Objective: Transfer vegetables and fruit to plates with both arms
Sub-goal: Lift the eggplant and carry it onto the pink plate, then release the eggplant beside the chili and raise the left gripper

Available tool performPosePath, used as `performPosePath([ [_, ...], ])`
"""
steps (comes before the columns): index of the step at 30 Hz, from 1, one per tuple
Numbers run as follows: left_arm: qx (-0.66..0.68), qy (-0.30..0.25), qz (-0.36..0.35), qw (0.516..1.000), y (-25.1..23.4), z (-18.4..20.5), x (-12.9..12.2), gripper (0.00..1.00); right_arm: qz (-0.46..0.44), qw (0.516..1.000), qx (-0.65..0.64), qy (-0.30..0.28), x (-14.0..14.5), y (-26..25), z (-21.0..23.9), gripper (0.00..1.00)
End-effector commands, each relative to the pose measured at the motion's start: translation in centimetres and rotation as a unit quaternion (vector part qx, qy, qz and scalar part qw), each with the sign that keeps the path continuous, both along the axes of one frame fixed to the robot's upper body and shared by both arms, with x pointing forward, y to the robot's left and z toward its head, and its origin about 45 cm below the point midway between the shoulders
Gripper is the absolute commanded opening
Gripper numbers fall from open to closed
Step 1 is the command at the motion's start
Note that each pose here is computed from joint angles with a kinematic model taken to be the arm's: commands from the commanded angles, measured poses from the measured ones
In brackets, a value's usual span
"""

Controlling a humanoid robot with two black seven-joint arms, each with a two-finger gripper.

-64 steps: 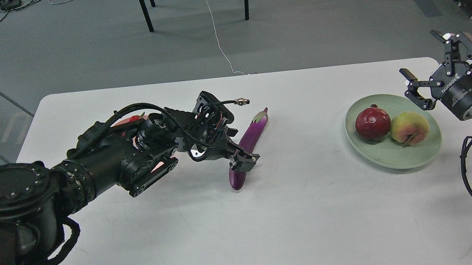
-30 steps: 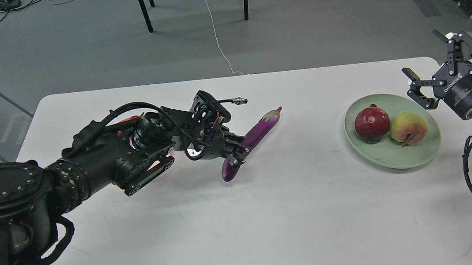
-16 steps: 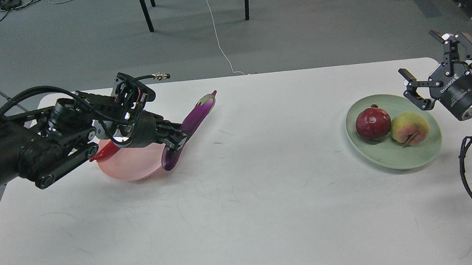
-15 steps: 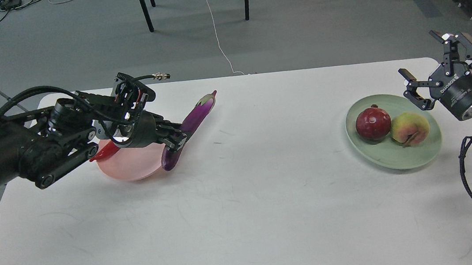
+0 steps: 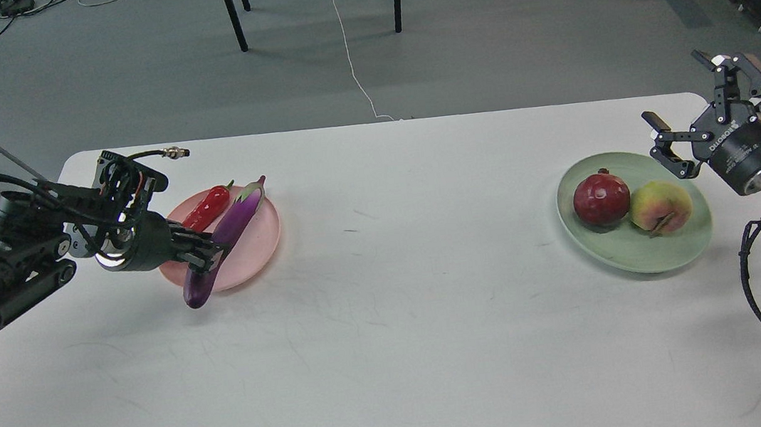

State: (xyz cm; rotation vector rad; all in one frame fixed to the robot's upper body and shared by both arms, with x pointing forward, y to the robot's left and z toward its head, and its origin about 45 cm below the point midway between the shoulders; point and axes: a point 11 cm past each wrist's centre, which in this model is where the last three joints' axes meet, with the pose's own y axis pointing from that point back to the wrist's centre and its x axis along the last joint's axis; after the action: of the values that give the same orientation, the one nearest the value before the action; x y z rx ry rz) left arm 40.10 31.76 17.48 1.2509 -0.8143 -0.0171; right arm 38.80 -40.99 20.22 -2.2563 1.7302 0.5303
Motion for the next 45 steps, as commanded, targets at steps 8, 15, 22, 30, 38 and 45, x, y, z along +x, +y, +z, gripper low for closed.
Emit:
performPosePath([
  [8,-0.006,-0.002,0.006,1.0,0.0,0.0,0.2,0.28,0.0,1.0,0.0,0.0,0.0,0.0,0.0,0.99],
  [15,-0.006,-0.002,0.008,1.0,0.0,-0.1,0.3,0.73,0.001,1.0,0.0,0.0,0.0,0.0,0.0,0.99],
  [22,-0.013,-0.004,0.014,1.0,0.1,0.2,0.4,0.88,0.001,1.0,0.0,0.0,0.0,0.0,0.0,0.99],
  [30,-0.088,-0.02,0.05,0.995,-1.2,3.0,2.0,0.99,0.0,1.0,0.0,-0.003,0.1,0.0,0.2,0.99],
  [38,-0.326,-0.061,0.121,0.936,-5.8,9.7,5.3,0.99,0.0,1.0,0.002,-0.011,0.5,0.1,0.8,0.99],
  [45,-0.578,-0.021,0.256,0.774,-7.9,9.9,5.8,0.99,0.0,1.0,0.01,-0.017,0.8,0.5,1.1,0.99],
])
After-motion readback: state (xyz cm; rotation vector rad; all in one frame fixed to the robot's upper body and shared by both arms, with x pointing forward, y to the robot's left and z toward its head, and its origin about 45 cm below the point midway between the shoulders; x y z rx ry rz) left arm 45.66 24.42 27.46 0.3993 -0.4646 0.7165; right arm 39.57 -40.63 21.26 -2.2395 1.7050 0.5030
